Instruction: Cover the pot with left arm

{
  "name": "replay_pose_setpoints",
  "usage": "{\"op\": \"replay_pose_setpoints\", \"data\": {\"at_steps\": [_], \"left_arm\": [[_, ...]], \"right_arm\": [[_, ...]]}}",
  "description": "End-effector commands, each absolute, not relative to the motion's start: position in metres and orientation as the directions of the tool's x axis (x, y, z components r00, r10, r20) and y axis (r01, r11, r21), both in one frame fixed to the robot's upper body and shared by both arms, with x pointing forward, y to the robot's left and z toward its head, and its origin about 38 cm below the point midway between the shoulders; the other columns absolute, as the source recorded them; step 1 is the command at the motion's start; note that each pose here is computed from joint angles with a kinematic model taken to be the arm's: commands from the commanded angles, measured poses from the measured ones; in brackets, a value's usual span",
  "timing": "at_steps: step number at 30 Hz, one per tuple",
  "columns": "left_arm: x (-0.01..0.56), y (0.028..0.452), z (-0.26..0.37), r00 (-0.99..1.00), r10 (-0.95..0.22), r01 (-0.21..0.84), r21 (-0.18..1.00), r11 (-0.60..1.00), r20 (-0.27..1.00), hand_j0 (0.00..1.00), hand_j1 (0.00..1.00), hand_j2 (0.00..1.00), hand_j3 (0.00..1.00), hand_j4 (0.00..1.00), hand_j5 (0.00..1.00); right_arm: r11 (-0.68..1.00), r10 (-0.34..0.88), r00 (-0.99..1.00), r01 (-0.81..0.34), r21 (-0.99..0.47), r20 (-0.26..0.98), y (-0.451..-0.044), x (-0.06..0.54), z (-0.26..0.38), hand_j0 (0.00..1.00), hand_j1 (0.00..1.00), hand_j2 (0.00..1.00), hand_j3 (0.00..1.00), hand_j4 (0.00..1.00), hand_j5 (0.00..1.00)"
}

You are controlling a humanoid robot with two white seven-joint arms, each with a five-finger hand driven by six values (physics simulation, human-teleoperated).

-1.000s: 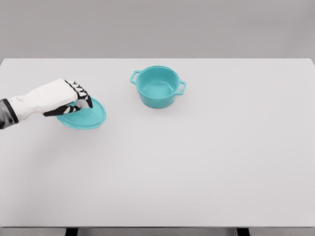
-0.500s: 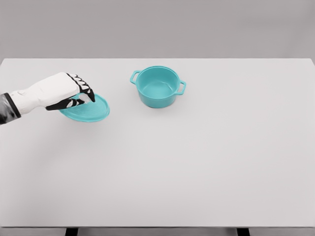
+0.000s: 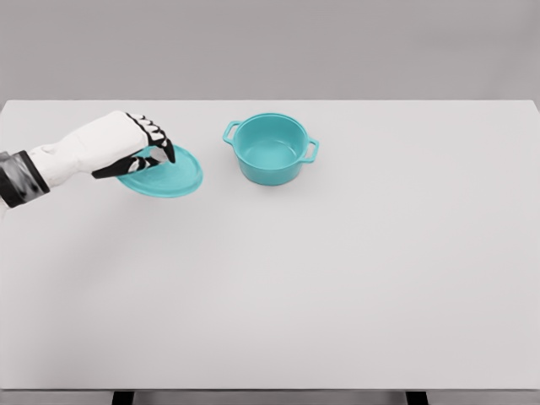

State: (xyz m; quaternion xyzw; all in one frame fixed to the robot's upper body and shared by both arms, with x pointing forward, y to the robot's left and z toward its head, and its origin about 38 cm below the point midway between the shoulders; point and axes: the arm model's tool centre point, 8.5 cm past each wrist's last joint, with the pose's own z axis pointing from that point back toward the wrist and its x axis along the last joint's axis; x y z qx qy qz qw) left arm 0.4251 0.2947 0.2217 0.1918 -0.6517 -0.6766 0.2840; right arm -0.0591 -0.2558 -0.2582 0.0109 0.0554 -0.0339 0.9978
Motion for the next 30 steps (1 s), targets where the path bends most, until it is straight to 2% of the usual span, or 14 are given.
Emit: {"op": "replay_pose_setpoints", "data": {"at_steps": [1, 15, 30], "left_arm": [[0.426, 0.291, 0.224, -0.767, -0.63, 0.129, 0.991, 0.036, 0.123, 0.43, 0.43, 0.43, 0.43, 0.43, 0.43], [0.433, 0.259, 0.229, -0.792, -0.588, 0.105, 0.985, 0.137, 0.166, 0.44, 0.44, 0.44, 0.44, 0.44, 0.44], [0.436, 0.257, 0.238, -0.789, -0.589, 0.076, 0.979, 0.189, 0.175, 0.44, 0.44, 0.44, 0.44, 0.44, 0.44]], "right_arm": [[0.997, -0.068, 0.991, 0.07, 0.018, -0.112, -0.256, -0.059, -0.258, 1.0, 1.0, 1.0, 1.0, 1.0, 1.0], [0.997, -0.066, 0.992, 0.069, 0.018, -0.112, -0.256, -0.059, -0.258, 1.0, 1.0, 1.0, 1.0, 1.0, 1.0], [0.997, -0.066, 0.992, 0.069, 0.018, -0.112, -0.256, -0.059, -0.258, 1.0, 1.0, 1.0, 1.0, 1.0, 1.0]]}}
